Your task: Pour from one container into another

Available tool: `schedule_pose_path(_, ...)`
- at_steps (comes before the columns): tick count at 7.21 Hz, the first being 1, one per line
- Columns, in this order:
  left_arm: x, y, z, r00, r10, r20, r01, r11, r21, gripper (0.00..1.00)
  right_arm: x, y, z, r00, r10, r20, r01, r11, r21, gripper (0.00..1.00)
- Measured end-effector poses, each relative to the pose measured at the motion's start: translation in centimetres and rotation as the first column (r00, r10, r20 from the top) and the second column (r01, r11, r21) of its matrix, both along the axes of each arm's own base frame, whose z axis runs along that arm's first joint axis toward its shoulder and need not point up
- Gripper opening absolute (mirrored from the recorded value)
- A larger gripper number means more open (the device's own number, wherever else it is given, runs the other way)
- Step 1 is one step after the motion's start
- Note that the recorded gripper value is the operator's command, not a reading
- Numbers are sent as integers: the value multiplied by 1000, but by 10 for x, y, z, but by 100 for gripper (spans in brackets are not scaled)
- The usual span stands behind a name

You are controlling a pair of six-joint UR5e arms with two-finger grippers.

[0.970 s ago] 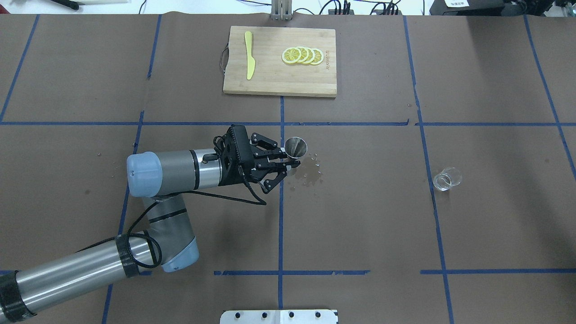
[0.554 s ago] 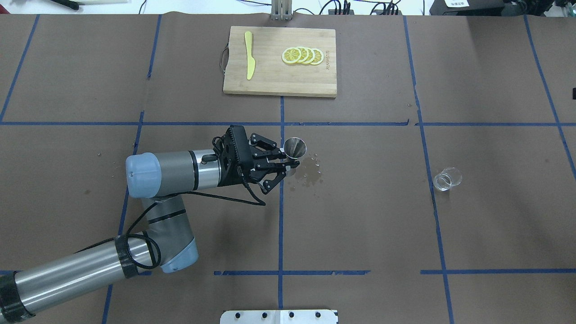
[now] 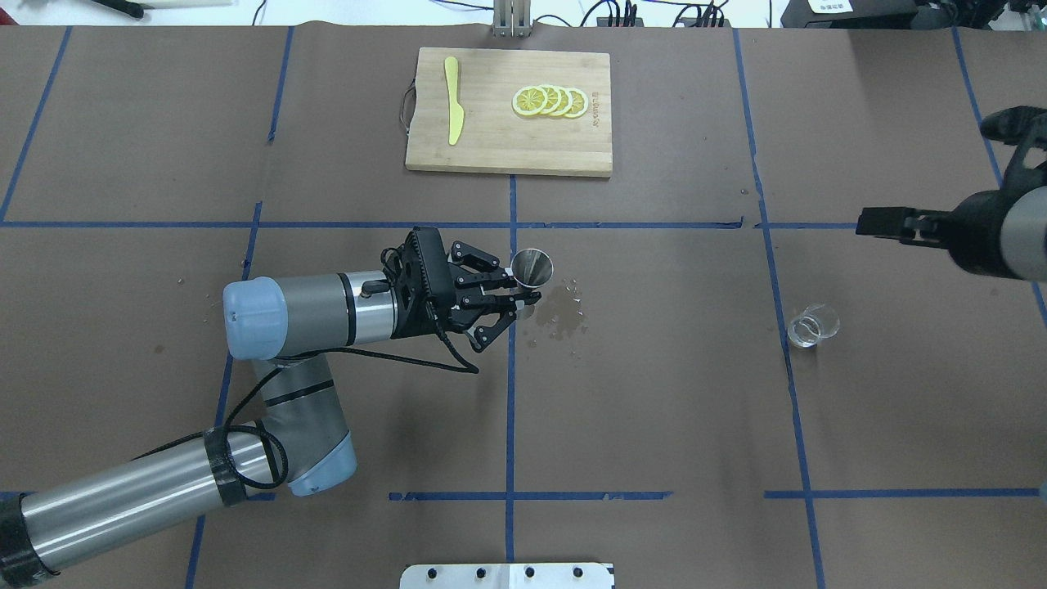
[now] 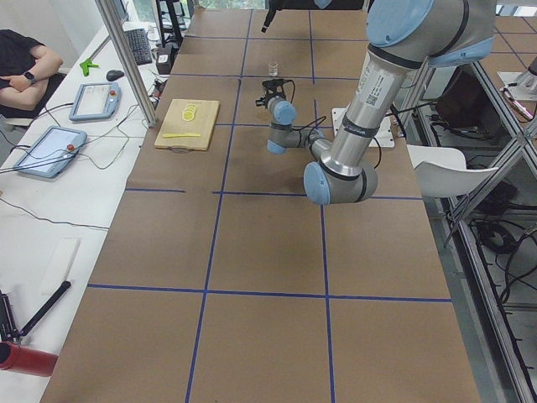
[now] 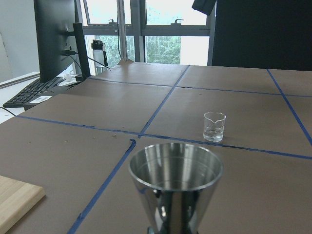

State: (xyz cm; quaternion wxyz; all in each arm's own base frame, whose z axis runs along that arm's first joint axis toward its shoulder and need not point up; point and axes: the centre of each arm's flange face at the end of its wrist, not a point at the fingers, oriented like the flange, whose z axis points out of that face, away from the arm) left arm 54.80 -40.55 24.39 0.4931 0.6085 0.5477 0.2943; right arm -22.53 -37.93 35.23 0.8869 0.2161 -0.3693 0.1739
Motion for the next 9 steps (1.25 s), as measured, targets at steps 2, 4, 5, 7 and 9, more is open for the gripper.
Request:
schedule_pose_path(2,-3,1,0,1000,-2,-2,2,1000,0,0,-73,36,11,988,141,-62,-132,983,125,100)
schedule_pose_path(4,-5,1,3,1000,-3,0,3,1000,0,0,-119,56,42,964,257,-74,-231,940,252,100)
schedule_pose_path(5,-7,2,4,1000,-3,0,3,1000,0,0,-135,62,62,949,308,-70,-274,912,306,100)
schedule_pose_path(7,-12,5,6,1000,-2,-3,2,1000,0,0,-150,73,95,927,368,-65,-317,866,387,100)
schedule_pose_path(9,-12,6,7,1000,-1,-3,1,1000,0,0,-148,79,117,919,386,-85,-318,851,418,100)
